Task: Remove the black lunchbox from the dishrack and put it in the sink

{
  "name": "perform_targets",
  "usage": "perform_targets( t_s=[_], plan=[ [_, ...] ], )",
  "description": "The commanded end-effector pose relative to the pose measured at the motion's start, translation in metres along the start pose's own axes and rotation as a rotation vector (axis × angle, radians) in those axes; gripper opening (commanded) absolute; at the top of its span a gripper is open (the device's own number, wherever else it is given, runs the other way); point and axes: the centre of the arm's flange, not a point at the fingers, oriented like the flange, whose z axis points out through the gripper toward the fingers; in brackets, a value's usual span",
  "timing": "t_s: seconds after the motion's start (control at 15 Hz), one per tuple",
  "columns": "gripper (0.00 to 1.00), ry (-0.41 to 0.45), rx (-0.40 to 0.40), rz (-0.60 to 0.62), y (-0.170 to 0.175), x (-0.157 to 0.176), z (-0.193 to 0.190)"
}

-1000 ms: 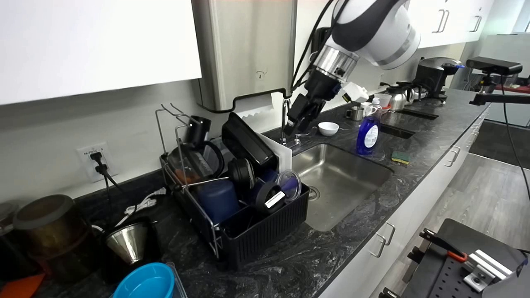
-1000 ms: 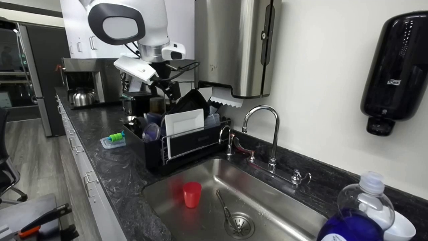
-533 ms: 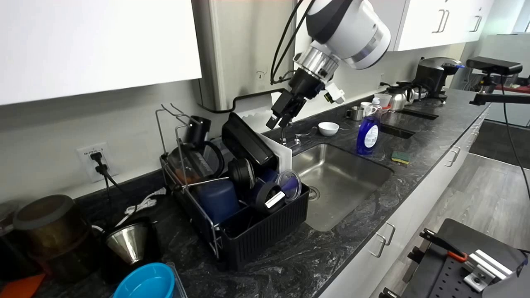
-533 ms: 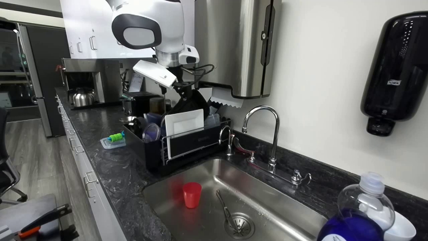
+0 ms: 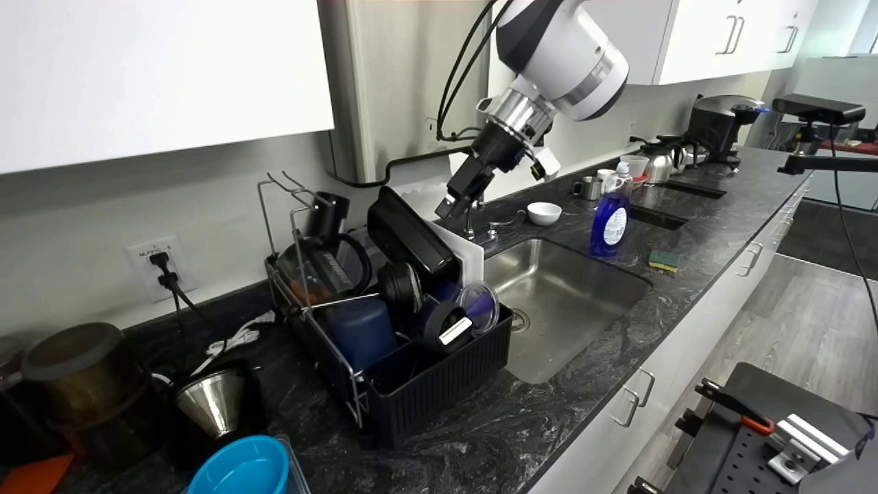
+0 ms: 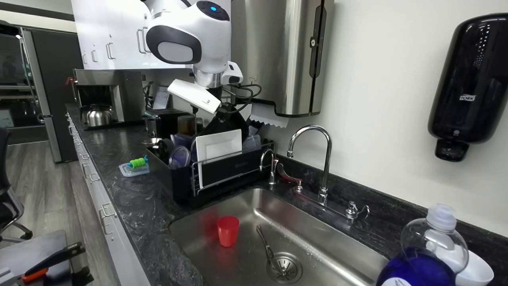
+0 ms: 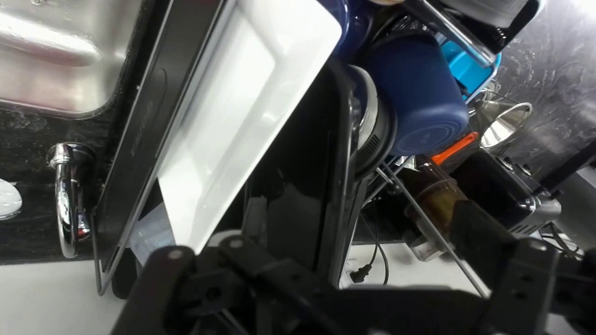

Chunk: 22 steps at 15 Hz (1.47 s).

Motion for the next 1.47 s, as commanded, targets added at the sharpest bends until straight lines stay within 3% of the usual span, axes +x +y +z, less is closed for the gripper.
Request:
perform_targets(
  t_s=[0.0,0.6,1.0,1.4],
  plan=[
    [1.00,-0.001,0.001,-0.001,0.000,0.000,0.001],
    [1.00,0.005,0.015,-0.011,-0.001,0.000,0.001],
    [1.00,0.032,0.050,-0.124,-0.009,0.006,0.011],
    [1.00,0.115,0.100,-0.220,-0.001,0.000,0.018]
  ],
)
